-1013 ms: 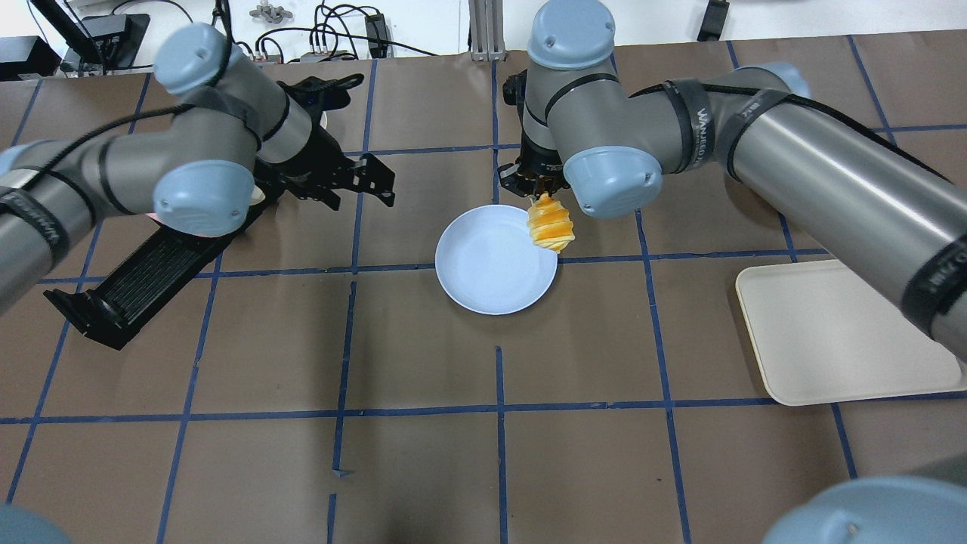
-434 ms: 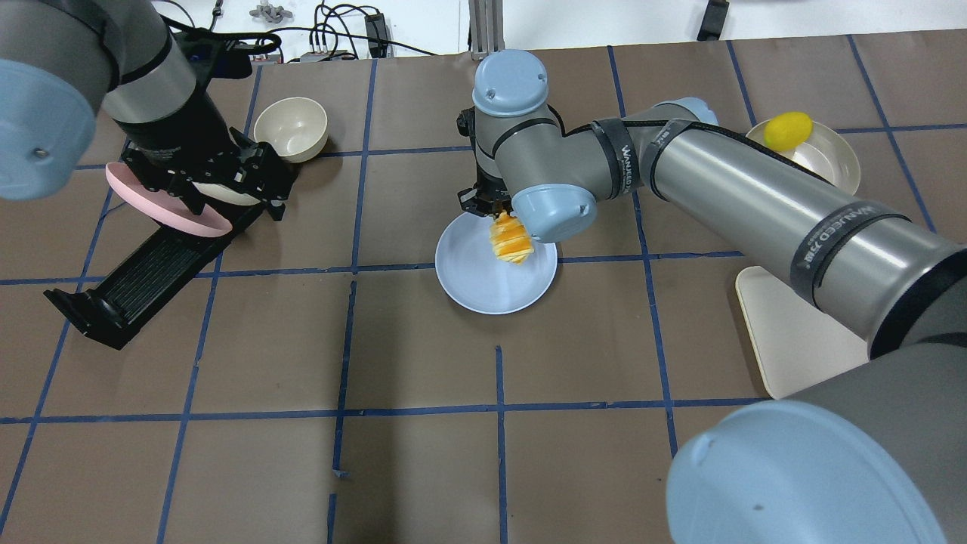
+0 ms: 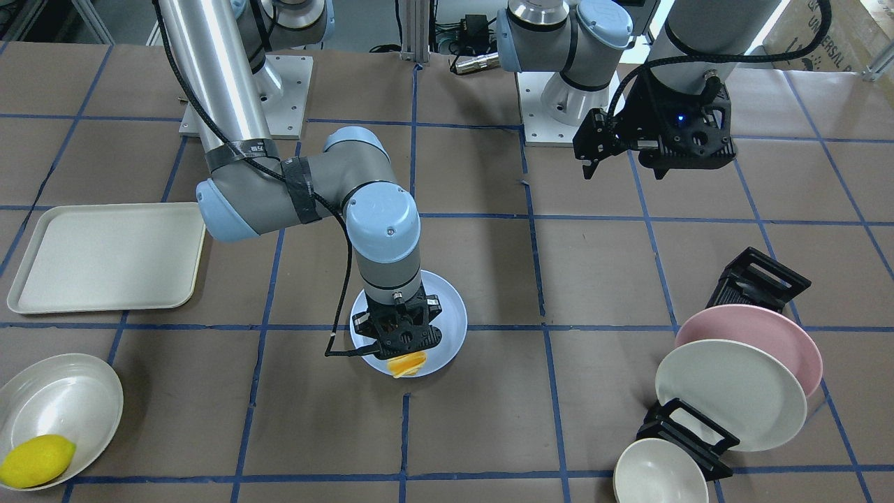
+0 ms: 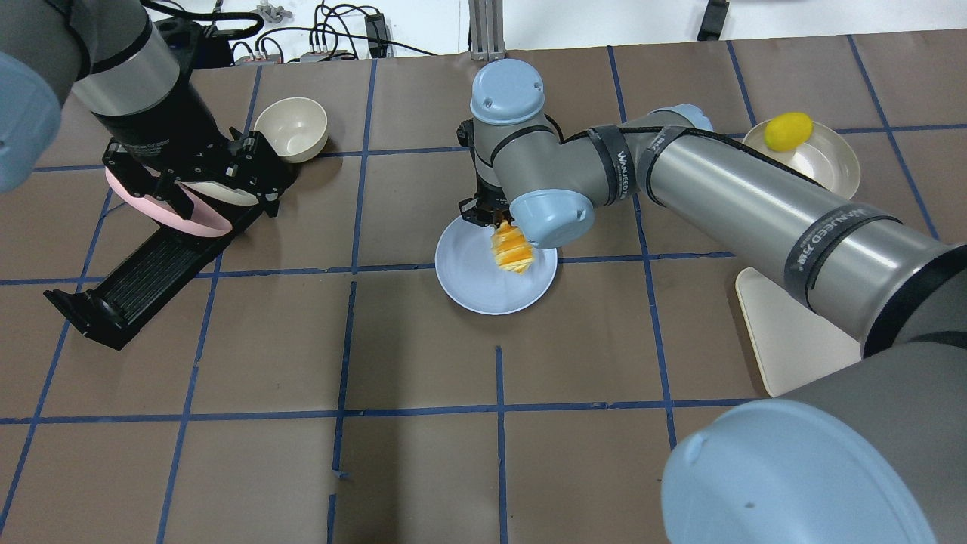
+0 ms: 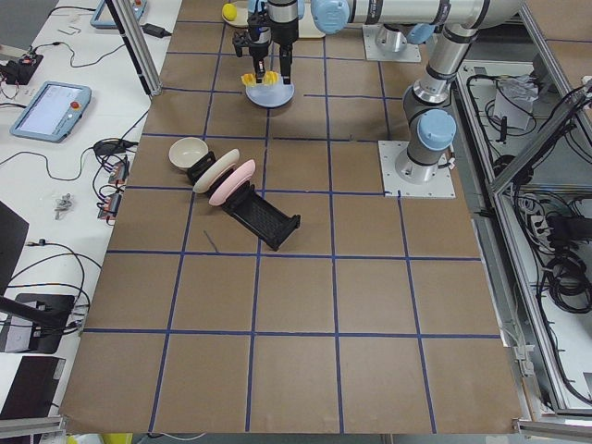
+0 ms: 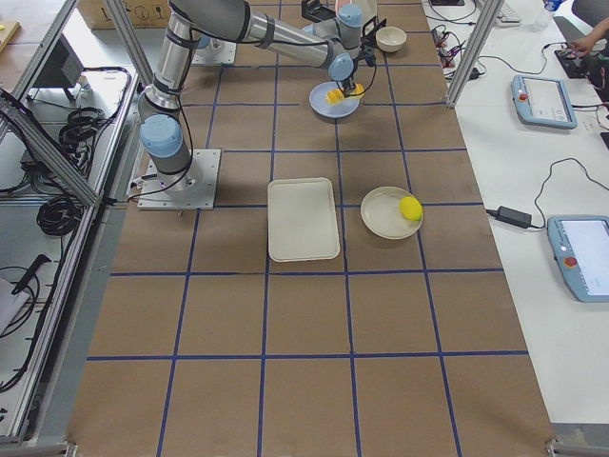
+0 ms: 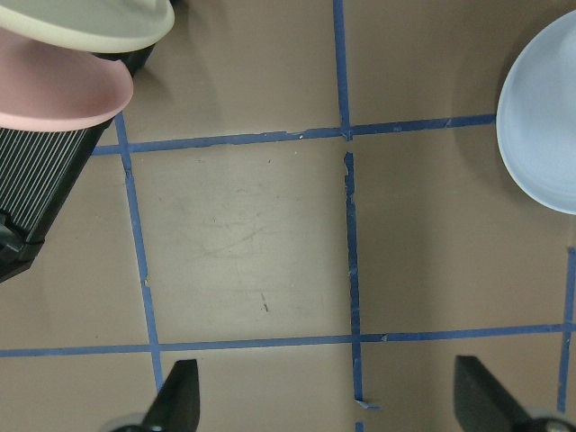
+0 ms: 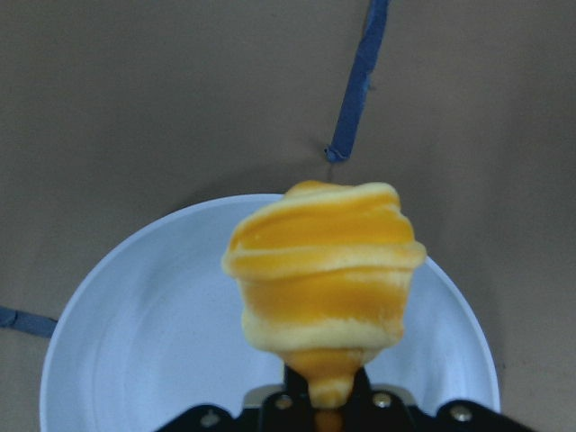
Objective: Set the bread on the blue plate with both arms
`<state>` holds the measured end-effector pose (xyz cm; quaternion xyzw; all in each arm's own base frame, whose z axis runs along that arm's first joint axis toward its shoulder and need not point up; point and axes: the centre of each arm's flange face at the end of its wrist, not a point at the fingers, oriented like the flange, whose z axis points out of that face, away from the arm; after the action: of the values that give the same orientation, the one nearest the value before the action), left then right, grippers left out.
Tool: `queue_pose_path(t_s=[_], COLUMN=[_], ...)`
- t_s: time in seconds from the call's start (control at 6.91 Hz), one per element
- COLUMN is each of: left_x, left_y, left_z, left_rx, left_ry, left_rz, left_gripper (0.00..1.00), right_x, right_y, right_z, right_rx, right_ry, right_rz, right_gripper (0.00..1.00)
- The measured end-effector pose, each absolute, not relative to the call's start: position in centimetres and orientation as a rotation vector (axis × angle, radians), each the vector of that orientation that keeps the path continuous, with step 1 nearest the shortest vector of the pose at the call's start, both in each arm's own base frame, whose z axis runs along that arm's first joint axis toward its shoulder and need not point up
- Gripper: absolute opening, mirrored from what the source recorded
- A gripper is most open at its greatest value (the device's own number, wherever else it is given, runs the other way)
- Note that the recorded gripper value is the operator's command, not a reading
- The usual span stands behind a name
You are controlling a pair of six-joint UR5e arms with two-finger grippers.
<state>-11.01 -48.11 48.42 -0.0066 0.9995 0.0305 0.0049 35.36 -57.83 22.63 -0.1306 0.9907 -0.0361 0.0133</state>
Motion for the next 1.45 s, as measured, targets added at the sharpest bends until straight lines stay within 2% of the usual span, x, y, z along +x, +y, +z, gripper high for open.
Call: queue_pose_path(t_s=[0.72, 1.16, 1.45], left_x=[-12.3, -12.7, -12.6], left_y=[-49.4, -48.7, -48.7], left_z=[49.7, 49.6, 49.4], left_rx=[-0.034, -0.029, -0.033], left_ry=[3.117, 3.121, 3.123], left_rz=[0.057, 0.06, 0.058], left_gripper=[1.0, 1.0, 1.0], right_x=[35.0, 28.1, 21.2], right_y=[-58.1, -63.2, -66.4], right_z=[23.8, 38.8, 44.9], right_rx=[-0.399, -0.214, -0.058], right_ry=[3.092, 3.093, 3.109], right_rz=[-0.116, -0.238, -0.406], right_gripper=[1.0, 1.0, 1.0])
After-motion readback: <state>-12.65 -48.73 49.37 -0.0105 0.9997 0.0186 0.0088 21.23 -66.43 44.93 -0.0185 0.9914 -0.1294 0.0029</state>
